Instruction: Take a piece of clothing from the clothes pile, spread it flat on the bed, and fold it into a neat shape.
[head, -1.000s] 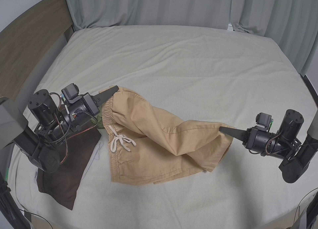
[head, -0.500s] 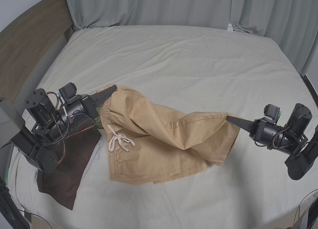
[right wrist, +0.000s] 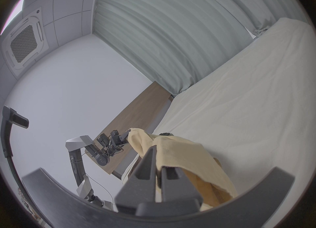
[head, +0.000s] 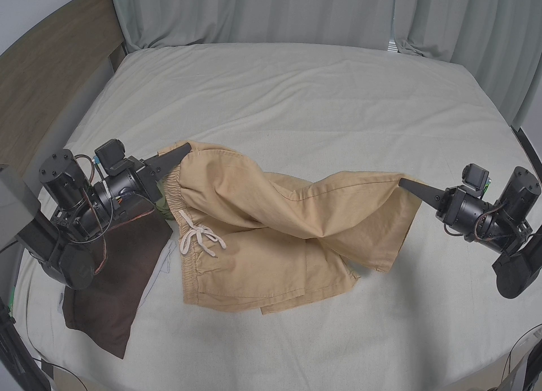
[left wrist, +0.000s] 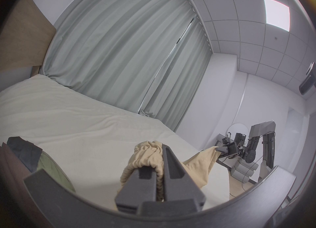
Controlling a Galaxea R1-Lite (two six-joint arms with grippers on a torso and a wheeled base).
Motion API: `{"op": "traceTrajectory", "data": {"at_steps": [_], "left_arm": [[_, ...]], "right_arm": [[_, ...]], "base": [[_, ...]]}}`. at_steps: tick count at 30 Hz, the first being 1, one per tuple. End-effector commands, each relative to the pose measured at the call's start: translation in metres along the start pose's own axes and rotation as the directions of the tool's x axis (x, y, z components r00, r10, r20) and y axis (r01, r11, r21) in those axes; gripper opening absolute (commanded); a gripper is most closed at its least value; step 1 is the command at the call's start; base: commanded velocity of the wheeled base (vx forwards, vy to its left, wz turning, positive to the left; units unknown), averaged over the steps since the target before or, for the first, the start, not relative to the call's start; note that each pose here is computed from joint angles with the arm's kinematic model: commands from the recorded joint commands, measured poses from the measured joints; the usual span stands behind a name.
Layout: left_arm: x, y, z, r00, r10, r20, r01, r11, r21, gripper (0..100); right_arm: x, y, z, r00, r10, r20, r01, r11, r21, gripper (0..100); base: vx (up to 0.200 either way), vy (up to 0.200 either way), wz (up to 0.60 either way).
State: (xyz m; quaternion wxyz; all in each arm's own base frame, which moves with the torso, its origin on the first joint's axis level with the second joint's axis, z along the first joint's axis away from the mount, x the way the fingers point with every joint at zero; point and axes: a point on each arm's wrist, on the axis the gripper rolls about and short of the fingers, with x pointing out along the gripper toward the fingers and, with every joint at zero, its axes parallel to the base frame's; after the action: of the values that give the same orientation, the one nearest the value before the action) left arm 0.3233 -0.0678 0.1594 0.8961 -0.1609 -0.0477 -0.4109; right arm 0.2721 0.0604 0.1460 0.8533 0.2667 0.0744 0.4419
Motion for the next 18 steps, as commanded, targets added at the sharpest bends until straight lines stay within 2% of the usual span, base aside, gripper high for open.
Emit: {"op": "traceTrajectory", "data": {"at_steps": [1,18], "left_arm": [[-0.003,0.008,-0.002,1.000,0.022,-0.002,-0.022,1.000,0.000,0],[-0.011,0.022,0.005,0.999,0.038,0.003,-0.038,0.999,0.011,0]], "right_arm": [[-0.002,-0.003,0.007,1.000,-0.011,0.023,0.012,1.000,-0.017,0],[-0.013,-0.013,0.026,0.995,-0.053,0.088,0.059,0.996,-0.065,0]], "base": [[0.000,0.000,0.00],[0.000,0.000,0.00]]}}
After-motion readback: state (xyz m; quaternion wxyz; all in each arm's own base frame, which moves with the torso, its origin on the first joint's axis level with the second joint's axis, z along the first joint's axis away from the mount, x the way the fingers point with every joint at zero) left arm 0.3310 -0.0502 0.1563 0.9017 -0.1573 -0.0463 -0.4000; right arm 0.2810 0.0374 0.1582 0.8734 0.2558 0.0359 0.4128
